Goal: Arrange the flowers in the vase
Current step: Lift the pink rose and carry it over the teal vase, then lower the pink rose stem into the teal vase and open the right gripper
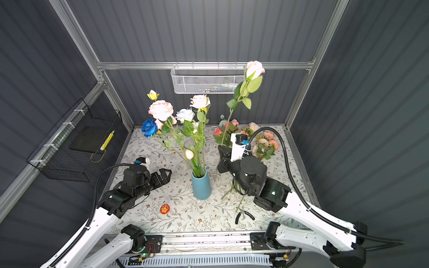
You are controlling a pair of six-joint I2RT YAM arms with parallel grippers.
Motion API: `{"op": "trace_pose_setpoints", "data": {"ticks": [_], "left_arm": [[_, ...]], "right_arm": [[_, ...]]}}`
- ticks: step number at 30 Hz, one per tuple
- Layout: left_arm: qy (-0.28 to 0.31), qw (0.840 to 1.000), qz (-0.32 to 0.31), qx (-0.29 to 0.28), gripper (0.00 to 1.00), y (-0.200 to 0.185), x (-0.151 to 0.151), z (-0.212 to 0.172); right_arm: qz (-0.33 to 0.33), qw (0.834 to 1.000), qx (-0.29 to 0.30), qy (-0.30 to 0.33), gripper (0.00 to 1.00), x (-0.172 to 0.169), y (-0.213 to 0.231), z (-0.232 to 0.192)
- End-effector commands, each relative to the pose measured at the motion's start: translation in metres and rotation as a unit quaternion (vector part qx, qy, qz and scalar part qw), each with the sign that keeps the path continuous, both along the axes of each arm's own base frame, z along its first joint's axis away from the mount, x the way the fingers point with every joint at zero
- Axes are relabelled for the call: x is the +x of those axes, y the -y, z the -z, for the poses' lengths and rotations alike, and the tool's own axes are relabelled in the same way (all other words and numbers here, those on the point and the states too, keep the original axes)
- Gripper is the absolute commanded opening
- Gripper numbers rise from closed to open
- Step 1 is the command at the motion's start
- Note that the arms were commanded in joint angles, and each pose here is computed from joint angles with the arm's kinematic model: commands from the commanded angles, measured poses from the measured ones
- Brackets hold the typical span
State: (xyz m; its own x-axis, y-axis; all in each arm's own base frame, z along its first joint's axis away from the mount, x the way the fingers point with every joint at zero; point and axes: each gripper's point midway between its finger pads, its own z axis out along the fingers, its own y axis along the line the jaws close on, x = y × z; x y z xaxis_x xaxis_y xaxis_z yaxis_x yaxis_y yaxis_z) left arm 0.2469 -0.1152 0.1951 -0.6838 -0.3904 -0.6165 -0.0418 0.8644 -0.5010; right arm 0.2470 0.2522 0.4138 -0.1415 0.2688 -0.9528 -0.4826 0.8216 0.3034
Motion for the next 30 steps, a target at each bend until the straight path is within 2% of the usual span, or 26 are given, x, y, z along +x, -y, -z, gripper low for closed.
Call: {"op": "trace_pose_setpoints", "data": {"ticks": [1,8,13,22,30], "left_arm": [[0.002,1.000,-0.003,0.002,1.00,0.000,0.002,-0.007],[-0.002,1.000,-0.004,0.002,1.00,0.000,0.002,-0.005],[0.000,1.000,-0.003,0.001,1.00,0.000,0.001,-0.006],[0.003,1.000,0.001,0.002,1.00,0.000,0.001,-0.008],[0.004,1.000,0.005,-0.001,1.00,0.002,0.000,-0.009]], "right_arm": [[0.021,0.994,0.016,0.107,0.00,0.002,-0.015,-0.050],[0.035,0.988,-0.017,0.148,0.00,0.020,-0.055,-0.047],[0.043,0.989,-0.047,0.136,0.00,0.027,-0.066,-0.009],[0.043,0.991,-0.084,0.091,0.00,0.014,-0.066,0.060],[0.023,0.995,-0.084,0.044,0.48,-0.001,-0.056,0.084]]}}
